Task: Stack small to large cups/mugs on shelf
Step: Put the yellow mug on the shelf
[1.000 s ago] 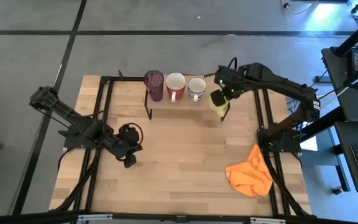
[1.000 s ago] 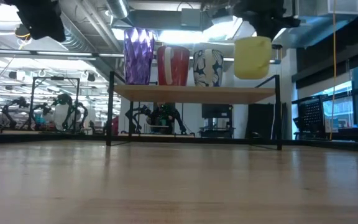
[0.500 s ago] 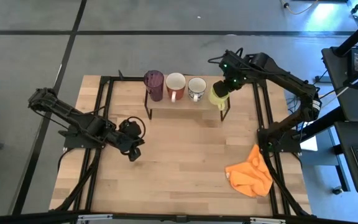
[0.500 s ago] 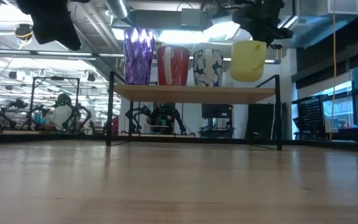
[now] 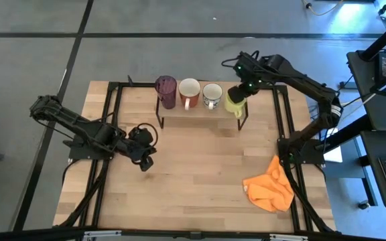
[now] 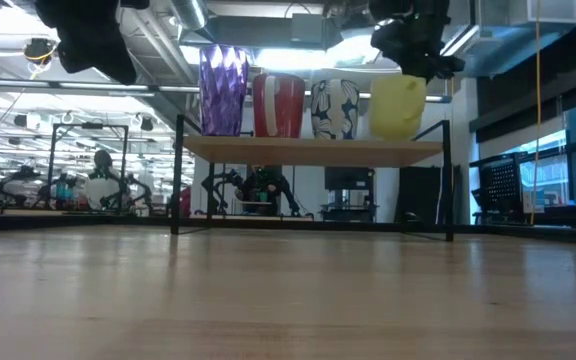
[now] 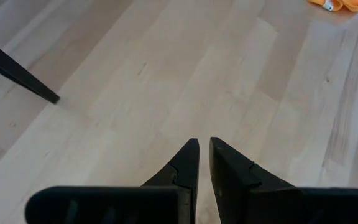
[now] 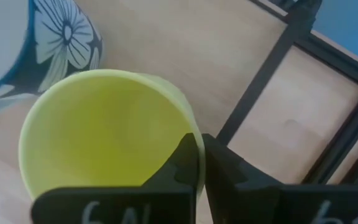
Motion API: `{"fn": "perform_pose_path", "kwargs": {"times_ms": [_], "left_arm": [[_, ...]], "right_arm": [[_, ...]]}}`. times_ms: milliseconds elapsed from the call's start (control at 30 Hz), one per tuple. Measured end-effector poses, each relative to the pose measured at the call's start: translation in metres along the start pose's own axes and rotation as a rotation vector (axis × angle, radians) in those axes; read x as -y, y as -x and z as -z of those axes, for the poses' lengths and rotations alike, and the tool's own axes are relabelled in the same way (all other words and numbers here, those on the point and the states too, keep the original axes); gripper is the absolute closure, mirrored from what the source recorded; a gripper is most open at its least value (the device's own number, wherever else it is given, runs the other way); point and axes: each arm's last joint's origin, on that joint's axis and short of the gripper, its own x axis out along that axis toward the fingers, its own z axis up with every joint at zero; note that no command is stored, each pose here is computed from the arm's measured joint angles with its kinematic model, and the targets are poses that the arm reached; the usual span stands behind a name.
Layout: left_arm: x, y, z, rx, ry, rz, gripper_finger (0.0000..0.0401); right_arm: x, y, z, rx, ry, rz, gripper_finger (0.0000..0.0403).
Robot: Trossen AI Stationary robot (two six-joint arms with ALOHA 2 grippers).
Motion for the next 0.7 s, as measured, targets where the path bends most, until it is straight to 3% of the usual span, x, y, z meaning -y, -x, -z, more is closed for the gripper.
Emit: {"fn": "perform_pose_path", "kwargs": {"times_ms": [200,700], "left_arm": [[0.000,0.000,0.000,0.000,0.004,-0.001,0.0369],[-0.001,0.000,0.000,-0.010,0.004,-0.002,0.0369]], "right_arm": [[-0.001,-0.018,-0.010,-0.043,0.038,0.019,0.0386],[0.009,-0.022,-0.020,-0.036,0.018,-0.016,0.0386]]}}
